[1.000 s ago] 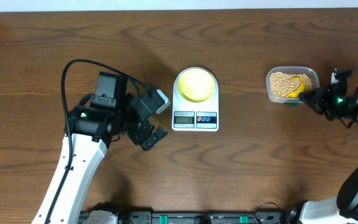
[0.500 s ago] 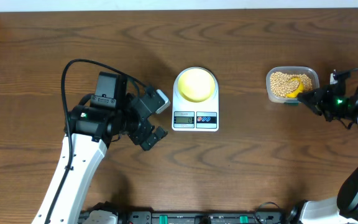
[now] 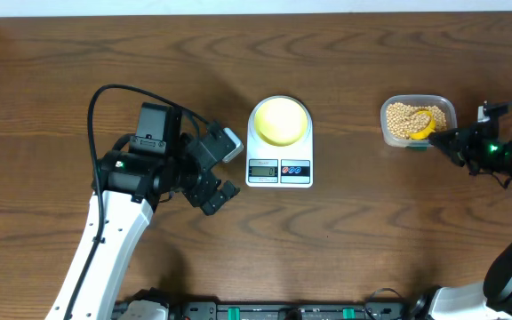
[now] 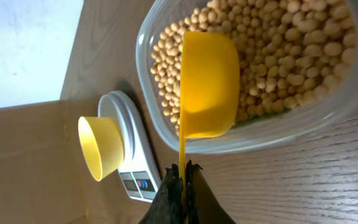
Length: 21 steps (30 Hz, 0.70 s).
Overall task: Scoop item into bowl and weigh 50g on scale
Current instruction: 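Lift the filled scoop out of the tub with the right gripper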
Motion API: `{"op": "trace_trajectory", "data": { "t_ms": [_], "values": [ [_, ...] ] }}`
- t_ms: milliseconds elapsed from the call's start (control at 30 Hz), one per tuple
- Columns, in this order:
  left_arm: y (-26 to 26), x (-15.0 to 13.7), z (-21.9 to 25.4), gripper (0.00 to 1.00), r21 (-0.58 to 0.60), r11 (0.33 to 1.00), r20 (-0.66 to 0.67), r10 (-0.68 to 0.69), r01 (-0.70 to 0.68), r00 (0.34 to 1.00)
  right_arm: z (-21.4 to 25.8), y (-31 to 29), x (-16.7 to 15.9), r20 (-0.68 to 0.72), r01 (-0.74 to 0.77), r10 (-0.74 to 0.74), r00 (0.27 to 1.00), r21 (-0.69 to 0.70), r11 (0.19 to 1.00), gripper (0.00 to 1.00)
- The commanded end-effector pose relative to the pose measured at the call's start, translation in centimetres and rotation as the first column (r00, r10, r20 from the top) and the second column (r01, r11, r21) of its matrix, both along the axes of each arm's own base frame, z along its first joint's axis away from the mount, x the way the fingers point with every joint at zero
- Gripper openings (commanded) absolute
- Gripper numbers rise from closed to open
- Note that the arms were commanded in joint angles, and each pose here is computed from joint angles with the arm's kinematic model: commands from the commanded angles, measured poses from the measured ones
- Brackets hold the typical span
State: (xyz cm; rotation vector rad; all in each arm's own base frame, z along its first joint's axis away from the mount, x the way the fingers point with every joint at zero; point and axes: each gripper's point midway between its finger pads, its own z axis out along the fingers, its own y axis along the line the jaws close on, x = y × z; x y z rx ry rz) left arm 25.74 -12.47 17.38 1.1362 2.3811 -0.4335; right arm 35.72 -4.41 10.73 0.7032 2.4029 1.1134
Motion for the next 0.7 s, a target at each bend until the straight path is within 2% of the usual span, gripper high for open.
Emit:
{"op": "trace_trajectory", "data": {
  "t_ms": [0,667],
  "values": [
    [0.1,0.3,0.7,0.98,-0.001,1.0,0.027,-0.009,0.009,1.0,0.3,0.8,-0.2,0.035,-0.042,0.041,0.999,0.05,0.998,0.01],
    [0.1,0.3,0.7,0.98,-0.001,1.0,0.027,-0.009,0.009,1.0,1.5,1.9,-0.4,0.086,-0.086,0.076,0.993,0.116,0.989,0.01]
  ]
}}
